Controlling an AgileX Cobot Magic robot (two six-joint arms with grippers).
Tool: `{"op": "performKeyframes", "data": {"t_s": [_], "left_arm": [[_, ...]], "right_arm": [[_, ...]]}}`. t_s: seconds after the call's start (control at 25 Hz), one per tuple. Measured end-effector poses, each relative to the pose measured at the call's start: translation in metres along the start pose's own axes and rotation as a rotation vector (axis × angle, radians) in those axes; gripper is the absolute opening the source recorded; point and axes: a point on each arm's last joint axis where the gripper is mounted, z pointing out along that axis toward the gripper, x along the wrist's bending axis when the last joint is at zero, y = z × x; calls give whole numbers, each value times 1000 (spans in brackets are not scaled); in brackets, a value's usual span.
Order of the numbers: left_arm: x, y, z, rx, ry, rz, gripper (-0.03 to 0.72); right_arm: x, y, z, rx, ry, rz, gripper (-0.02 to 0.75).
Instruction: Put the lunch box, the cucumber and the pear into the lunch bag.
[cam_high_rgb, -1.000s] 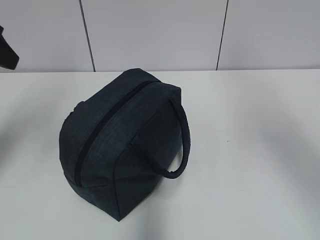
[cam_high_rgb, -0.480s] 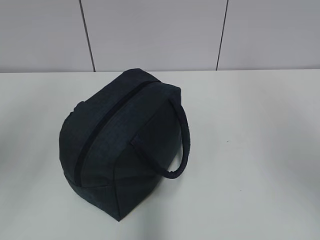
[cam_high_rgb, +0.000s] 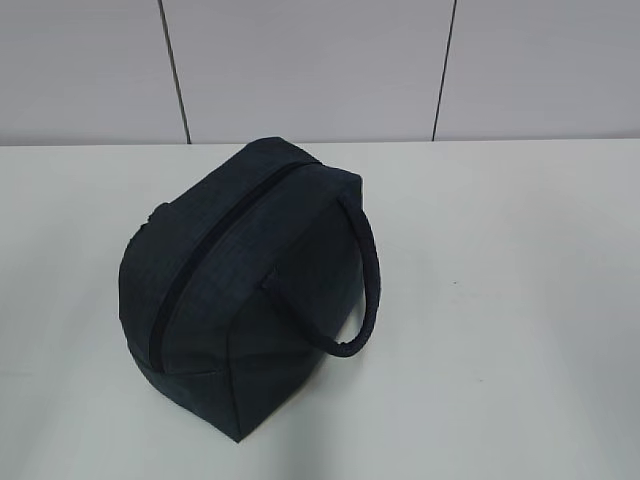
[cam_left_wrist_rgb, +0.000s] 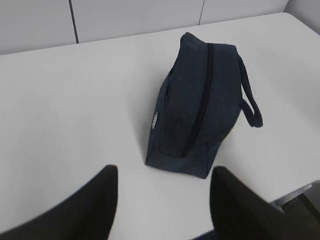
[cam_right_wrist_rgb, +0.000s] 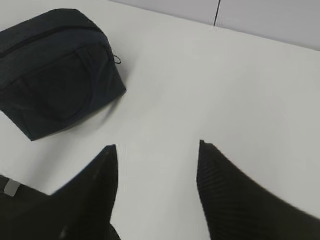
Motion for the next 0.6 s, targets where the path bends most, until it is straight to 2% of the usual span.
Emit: {"op": "performKeyframes", "data": {"t_s": [0.36, 0.6], "left_arm": [[-10, -40, -32, -25, -12, 43, 358], [-14, -53, -46, -101, -3, 67, 358]], "right_arm": [[4, -43, -34, -70, 28, 6, 424], [8, -81, -45, -127, 56, 3, 424]]}}
